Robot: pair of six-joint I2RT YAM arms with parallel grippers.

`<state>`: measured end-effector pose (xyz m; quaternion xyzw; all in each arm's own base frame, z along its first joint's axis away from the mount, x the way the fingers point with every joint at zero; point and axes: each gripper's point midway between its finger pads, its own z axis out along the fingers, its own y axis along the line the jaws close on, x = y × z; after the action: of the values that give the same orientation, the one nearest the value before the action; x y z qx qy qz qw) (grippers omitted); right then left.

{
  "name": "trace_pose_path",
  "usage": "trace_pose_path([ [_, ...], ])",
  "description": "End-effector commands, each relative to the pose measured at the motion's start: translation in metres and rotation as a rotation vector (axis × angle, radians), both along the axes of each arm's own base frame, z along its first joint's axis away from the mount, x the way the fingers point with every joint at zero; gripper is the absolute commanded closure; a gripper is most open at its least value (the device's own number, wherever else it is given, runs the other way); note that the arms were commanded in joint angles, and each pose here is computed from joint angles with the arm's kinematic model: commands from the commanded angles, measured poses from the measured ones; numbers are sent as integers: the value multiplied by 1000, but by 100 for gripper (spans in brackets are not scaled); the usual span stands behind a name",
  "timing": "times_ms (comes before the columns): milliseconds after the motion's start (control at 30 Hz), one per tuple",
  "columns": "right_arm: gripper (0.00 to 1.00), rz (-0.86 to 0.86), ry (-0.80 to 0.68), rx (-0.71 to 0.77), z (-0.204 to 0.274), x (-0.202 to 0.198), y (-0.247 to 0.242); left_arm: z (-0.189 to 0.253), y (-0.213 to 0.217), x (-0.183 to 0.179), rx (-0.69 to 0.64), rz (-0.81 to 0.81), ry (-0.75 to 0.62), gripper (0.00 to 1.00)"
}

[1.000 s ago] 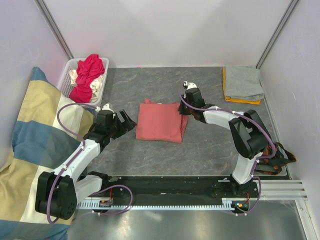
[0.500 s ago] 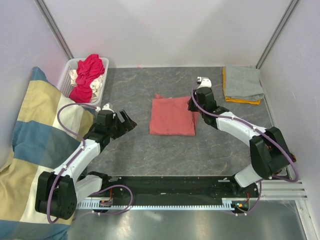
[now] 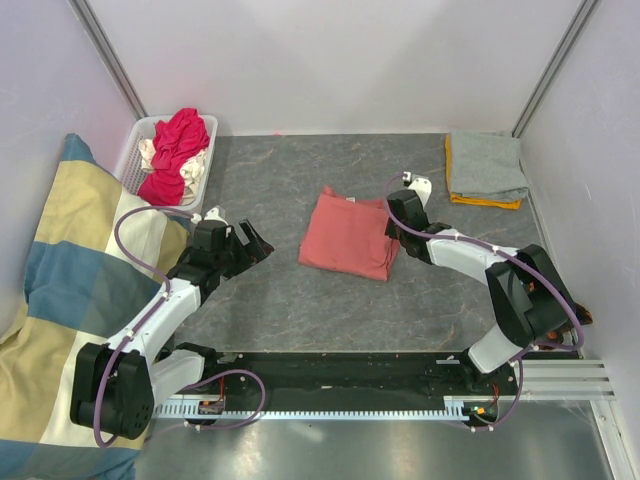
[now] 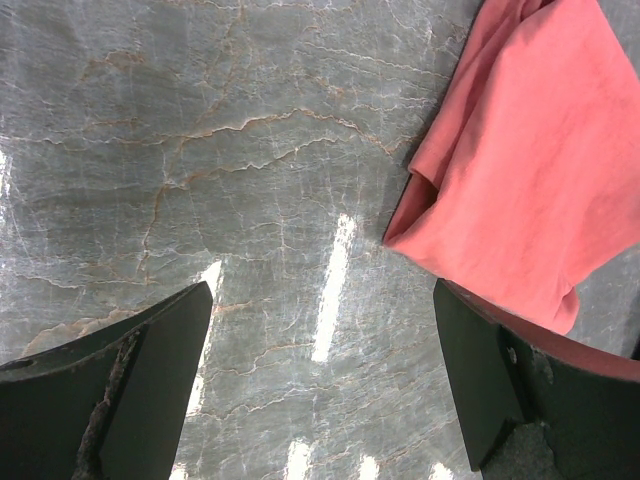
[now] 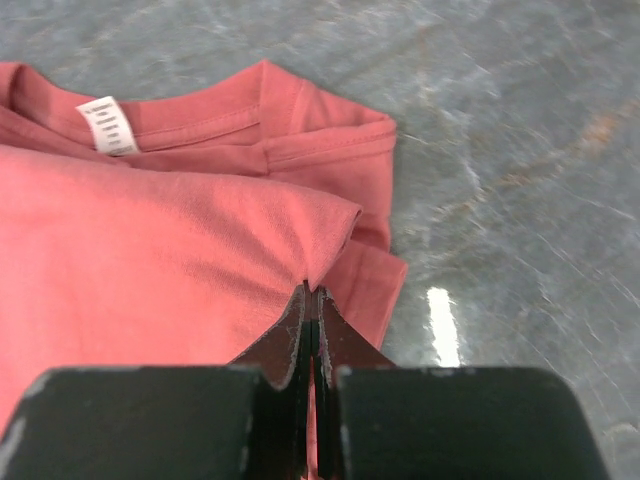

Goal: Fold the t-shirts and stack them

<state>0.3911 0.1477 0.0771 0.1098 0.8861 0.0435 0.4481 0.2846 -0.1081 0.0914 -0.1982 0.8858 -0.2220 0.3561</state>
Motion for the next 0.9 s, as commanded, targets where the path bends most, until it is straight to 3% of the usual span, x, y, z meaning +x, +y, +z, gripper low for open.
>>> trace_pose_path([
  [0,100,-146,13,-63,-5,-11,-31,-2,-1,-3,9,-27,-2,0],
  [200,100,-227,77,-69,-20,-45,-52,-4,-1,-3,11,-28,1,0],
  [467,100,-290,154,34,-36,-95,-59,-9,-4,0,6,-36,11,0],
  [833,100,-215,272,102,-52,-188,-28,-13,-7,0,-1,-51,22,0],
  [867,92,-200,265,119,-47,-192,-25,-13,-7,-1,1,-51,23,0],
])
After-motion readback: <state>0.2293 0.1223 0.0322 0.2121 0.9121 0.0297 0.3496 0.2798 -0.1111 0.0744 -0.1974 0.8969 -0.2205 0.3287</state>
